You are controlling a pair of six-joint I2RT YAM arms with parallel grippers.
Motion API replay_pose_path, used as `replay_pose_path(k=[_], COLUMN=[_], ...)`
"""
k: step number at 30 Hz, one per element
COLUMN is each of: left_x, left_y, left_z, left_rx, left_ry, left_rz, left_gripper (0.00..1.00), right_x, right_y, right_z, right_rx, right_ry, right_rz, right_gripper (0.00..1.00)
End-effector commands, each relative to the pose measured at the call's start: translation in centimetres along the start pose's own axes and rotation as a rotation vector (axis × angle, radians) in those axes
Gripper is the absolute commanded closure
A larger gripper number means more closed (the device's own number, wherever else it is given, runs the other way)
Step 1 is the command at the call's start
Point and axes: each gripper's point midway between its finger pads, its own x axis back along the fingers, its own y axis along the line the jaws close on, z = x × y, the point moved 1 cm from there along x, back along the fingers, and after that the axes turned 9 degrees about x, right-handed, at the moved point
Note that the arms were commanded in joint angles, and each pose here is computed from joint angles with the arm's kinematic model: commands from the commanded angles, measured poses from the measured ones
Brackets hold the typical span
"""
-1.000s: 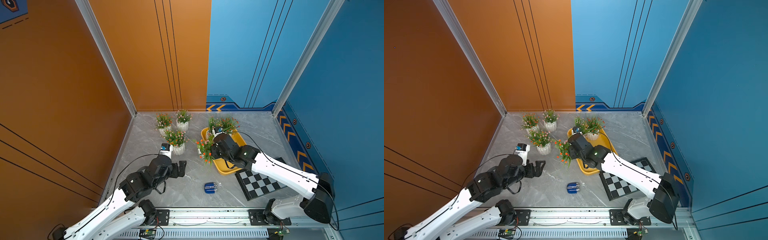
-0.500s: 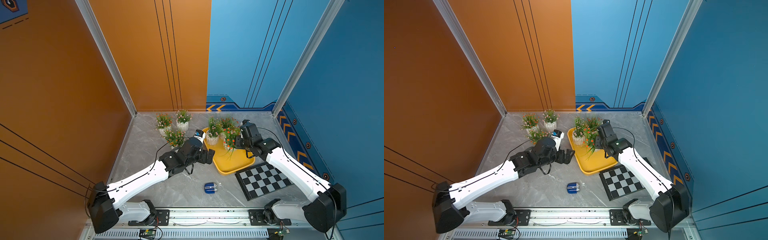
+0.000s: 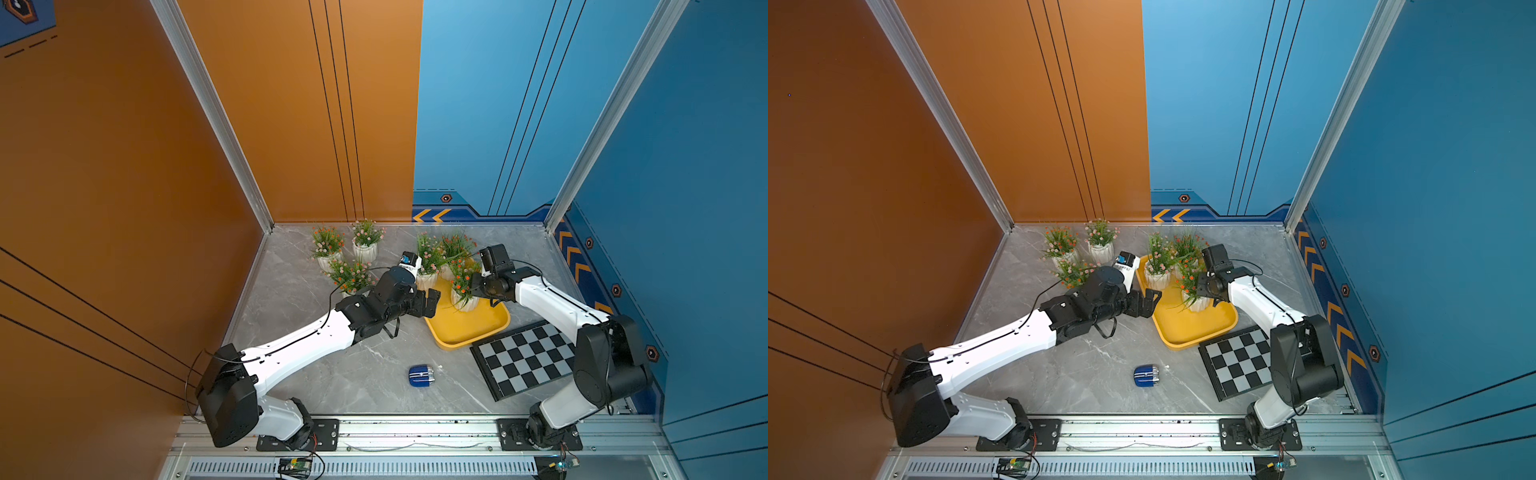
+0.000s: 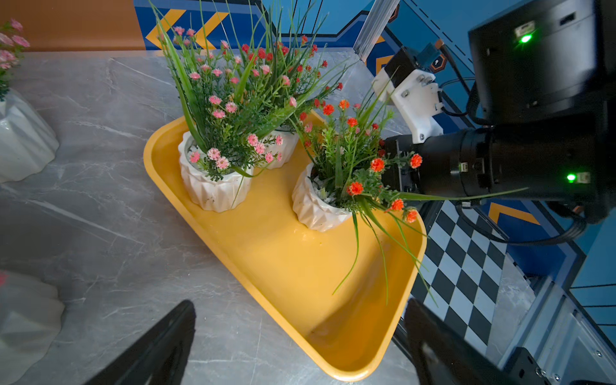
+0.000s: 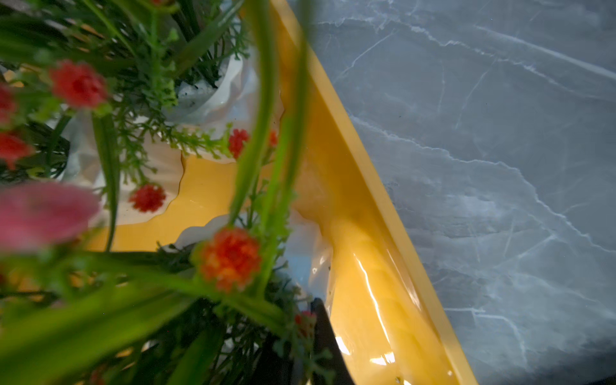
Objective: Put the potted gypsophila into the storage box
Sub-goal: Place the baby's breath potted plant at the storage box, then pick up the baby's breath potted plant from the center of the board.
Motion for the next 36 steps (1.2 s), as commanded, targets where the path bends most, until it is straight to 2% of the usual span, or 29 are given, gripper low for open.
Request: replay_pose_path(k=[1,8,9,12,14,16,25,30,31,36], left_x=[-0.8,-0.7,-0.6,-0.2,0.0,0.4,3.6,6.6,6.9,10.4], left_y=[-0.2,-0.4,-0.4,-0.4,-0.2,0.0,1.9,4.2,5.1,7.2], left_z=[-0.5,-0.7,-0.7,-0.8,-0.9,-1.1,-1.7,-1.9,-1.1,-0.4], left_rx=[0.021,0.012,0.010,0.004,0.005,0.007,0.002,0.004,0.006,0.045], left_ry=[-0.008,-0.003,-0.004,-0.008,-0.017,-0.028,-0.087,-0.110,-0.102,-0.151], left_rz=[0.016,0.024,0.022,0.028,0.020,0.015,-0.064,-0.163,-0.182,-0.214], left_gripper=[0.02,0.01,0.01,0.01,0.02,0.02,0.02,0.01,0.02,0.02], right_x=[0.4,-1.8,-2.0,-1.8,-1.3,-0.3,5.3,8.4,9.0,12.1], right_y=[0.5,0.1,0.2,-0.1,-0.1,-0.3,-0.7,-0.2,-0.1,1.4], right_z=[-4.1,-4.7,-4.7,-4.7,-4.9,-5.5,-6.9,-6.6,-6.5,-5.8], right_rx=[-0.009,-0.056,-0.059,-0.076,-0.075,-0.075,-0.074,-0.058,-0.056,-0.035], right_ry=[-0.113,-0.099,-0.095,-0.100,-0.115,-0.143,-0.273,-0.330,-0.342,-0.400], right_rz=[-0.045,-0.062,-0.063,-0.048,-0.046,-0.040,-0.021,-0.016,-0.014,-0.021], right_gripper=[0.95,0.93,0.90,0.68,0.65,0.59,0.48,0.45,0.44,0.42])
